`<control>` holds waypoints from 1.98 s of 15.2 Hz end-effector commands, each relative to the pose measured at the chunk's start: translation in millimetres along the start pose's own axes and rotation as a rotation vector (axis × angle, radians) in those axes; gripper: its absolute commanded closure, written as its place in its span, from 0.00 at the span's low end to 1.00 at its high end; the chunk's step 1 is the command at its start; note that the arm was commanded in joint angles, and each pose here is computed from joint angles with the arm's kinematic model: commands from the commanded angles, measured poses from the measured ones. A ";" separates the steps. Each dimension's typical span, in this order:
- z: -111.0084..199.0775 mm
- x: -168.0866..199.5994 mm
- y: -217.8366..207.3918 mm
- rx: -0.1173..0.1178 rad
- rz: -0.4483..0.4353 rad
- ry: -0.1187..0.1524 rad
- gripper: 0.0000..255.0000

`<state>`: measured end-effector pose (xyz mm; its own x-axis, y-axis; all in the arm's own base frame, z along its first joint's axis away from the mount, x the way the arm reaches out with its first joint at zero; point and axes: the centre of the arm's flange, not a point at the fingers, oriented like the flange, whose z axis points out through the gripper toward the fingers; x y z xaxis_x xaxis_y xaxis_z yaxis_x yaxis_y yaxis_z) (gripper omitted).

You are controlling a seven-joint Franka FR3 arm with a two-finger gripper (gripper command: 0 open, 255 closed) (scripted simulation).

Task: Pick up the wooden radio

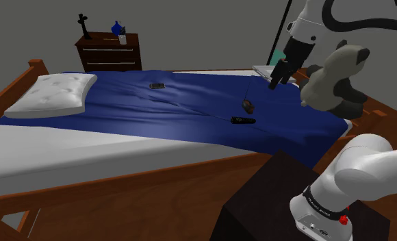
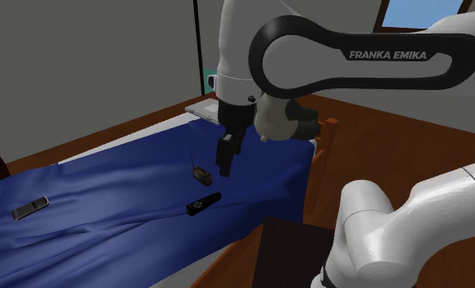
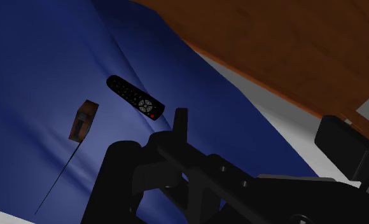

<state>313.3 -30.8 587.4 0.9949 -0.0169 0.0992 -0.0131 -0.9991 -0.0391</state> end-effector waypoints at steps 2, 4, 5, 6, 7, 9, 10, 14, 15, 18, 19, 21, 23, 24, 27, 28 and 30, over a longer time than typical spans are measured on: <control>8.0 7.9 6.8 -0.002 0.013 -0.001 0.00; 24.1 23.3 20.7 -0.006 0.039 -0.003 0.00; 32.2 30.8 27.8 -0.007 0.052 -0.003 0.00; 40.2 38.3 35.1 -0.009 0.065 -0.004 0.00; 48.2 45.6 42.4 -0.011 0.078 -0.005 0.00; 64.2 60.0 57.4 -0.015 0.104 -0.007 0.00; 72.2 67.1 65.1 -0.017 0.117 -0.008 0.00; 104.1 94.2 96.8 -0.024 0.169 -0.011 0.00; 112.0 100.7 105.0 -0.026 0.182 -0.012 0.00; 135.8 119.5 130.2 -0.031 0.220 -0.014 0.00; 143.7 125.5 138.7 -0.033 0.233 -0.015 0.00; 159.5 137.3 156.1 -0.037 0.259 -0.017 0.00; 175.2 148.5 173.9 -0.041 0.285 -0.019 0.00; 183.1 153.9 182.9 -0.042 0.298 -0.019 0.00; 206.5 169.5 210.5 -0.048 0.337 -0.022 0.00; 214.3 174.4 219.8 -0.050 0.350 -0.023 0.00; 229.9 183.9 238.7 -0.053 0.376 -0.025 0.00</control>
<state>510.0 -249.4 374.4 0.9266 -0.3704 0.0643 -0.3701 -0.9288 -0.0181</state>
